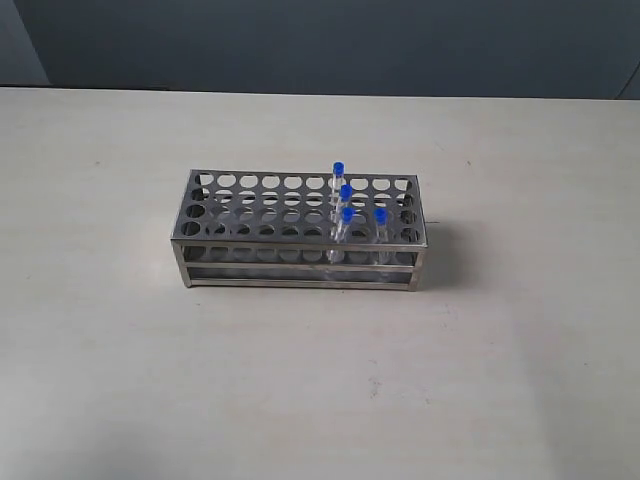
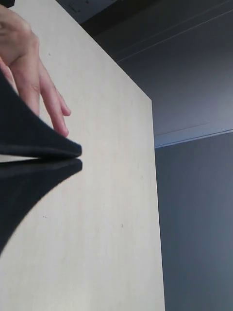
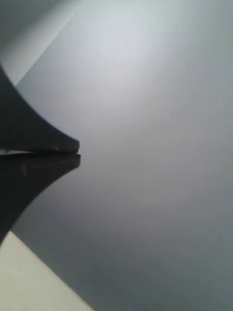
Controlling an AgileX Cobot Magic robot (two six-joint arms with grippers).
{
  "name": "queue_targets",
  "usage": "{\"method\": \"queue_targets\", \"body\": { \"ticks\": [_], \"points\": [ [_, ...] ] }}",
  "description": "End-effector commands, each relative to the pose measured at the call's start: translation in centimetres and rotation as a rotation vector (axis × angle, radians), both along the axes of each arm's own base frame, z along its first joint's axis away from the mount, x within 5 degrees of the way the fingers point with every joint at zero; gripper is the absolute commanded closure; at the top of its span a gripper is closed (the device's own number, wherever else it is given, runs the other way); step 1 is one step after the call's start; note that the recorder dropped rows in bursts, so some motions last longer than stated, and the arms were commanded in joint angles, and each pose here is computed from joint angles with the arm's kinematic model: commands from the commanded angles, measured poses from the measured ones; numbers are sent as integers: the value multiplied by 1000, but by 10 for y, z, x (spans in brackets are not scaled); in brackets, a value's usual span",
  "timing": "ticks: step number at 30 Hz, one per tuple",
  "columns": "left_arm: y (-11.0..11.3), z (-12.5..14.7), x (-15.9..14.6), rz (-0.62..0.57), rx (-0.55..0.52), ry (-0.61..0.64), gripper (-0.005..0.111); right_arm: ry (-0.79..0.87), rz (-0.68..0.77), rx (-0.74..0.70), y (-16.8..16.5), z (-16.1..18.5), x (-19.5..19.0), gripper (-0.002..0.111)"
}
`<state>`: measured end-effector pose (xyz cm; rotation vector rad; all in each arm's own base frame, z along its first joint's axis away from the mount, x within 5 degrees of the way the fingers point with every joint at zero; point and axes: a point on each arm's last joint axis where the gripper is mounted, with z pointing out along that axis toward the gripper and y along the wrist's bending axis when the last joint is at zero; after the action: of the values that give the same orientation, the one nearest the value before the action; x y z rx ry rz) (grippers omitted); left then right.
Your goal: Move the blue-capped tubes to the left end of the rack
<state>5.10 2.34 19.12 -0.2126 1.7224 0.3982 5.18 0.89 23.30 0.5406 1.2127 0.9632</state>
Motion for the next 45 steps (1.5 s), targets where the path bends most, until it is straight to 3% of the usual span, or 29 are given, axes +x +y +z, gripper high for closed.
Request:
{"method": "queue_targets", "body": {
  "ticks": [1,5,8,13,18,24,29,33,36,41,45],
  "points": [
    [0,1,0,-3,5,-9,106,-278,-13,-212,7,21,-11,108],
    [0,1,0,-3,5,-9,106,-204,-111,-550,8,69,-1,108],
    [0,1,0,-3,5,-9,106,-278,-122,-789,18,112,16,108],
    [0,1,0,-3,5,-9,106,-369,90,-907,44,145,70,108],
    [0,1,0,-3,5,-9,106,-329,337,-874,65,113,130,108],
    [0,1,0,-3,5,-9,106,-175,492,-934,106,57,170,108],
    [0,1,0,-3,5,-9,106,-109,586,-1085,151,22,167,108],
    [0,1,0,-3,5,-9,106,-91,629,-1093,169,12,161,108],
    [0,1,0,-3,5,-9,106,-80,637,-1089,167,3,156,108],
    [0,1,0,-3,5,-9,106,8,532,-1145,146,-28,145,108],
    [0,1,0,-3,5,-9,106,17,564,-1171,142,-39,137,105]
  ]
}}
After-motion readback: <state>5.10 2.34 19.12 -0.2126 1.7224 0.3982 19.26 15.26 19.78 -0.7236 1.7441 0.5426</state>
